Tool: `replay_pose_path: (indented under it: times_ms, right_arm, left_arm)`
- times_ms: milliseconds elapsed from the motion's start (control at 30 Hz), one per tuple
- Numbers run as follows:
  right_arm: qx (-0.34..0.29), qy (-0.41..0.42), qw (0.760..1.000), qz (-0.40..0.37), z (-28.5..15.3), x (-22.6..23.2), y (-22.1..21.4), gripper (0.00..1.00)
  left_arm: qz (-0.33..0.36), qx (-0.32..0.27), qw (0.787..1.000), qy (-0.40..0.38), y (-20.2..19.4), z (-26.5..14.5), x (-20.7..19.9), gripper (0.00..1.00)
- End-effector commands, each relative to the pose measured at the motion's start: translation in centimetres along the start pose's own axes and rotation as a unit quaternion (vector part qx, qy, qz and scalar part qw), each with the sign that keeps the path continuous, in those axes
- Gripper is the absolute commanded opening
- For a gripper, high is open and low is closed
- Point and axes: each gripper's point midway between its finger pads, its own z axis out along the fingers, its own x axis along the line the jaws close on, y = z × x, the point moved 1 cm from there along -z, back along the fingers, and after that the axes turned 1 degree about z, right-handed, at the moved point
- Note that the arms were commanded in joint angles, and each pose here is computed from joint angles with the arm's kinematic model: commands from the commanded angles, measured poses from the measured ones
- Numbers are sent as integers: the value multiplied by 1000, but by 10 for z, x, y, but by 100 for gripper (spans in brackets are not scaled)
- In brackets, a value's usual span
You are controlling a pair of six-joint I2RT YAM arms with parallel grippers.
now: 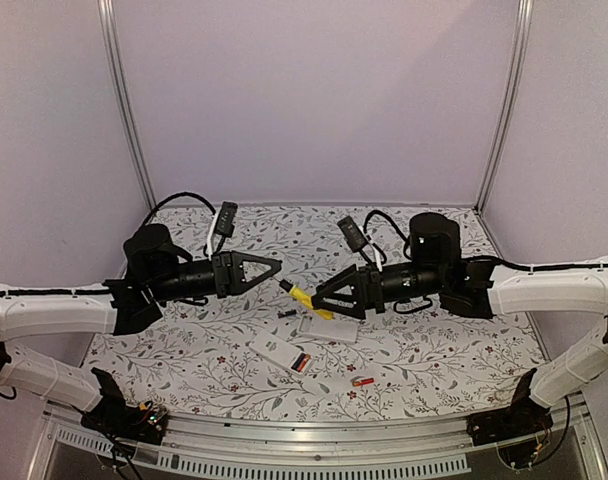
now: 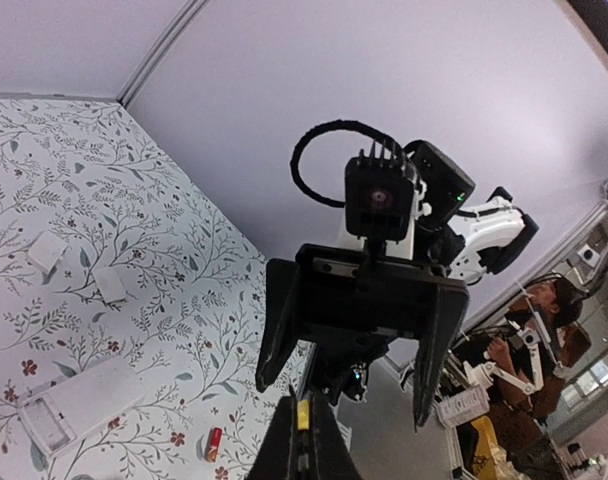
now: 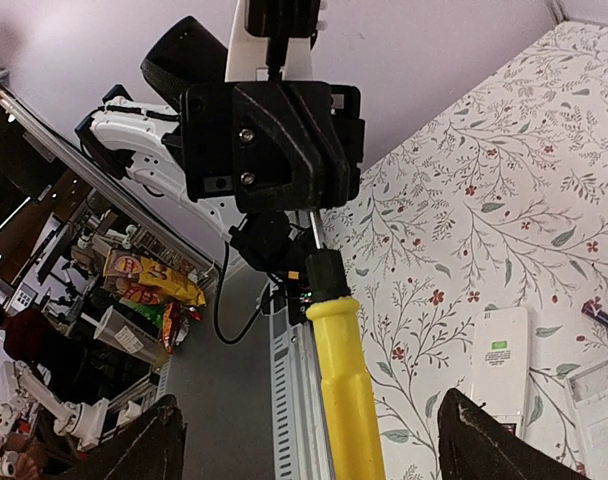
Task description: Unload the batteries from the remote control
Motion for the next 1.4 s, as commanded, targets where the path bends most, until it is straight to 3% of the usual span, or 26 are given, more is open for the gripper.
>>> replay_pose_path:
  times_ms: [0,100,233,367,733,1367]
  right_arm:
    - [-134,-21,991,1,-19,5,42,88]
    - [-190,-22,981,22,-28,4,53,89]
    - [-220,8,975,30,-23,13,62,89]
    - [-204,36,978,18,-4,20,68,86]
    - [-202,79,976,0,14,30,73,58]
    - [-189,85,978,21,24,22,65,42]
  left_arm:
    - [12,-100,995,0,37,-14,-15,0]
    - [14,-142,990,-11,49,-26,-24,0]
    - [15,-165,986,-16,54,-34,-29,0]
    - [8,-167,986,-25,52,-34,-29,0]
    - [2,-157,987,-29,51,-28,-28,0]
    - [4,-155,988,-28,51,-25,-26,0]
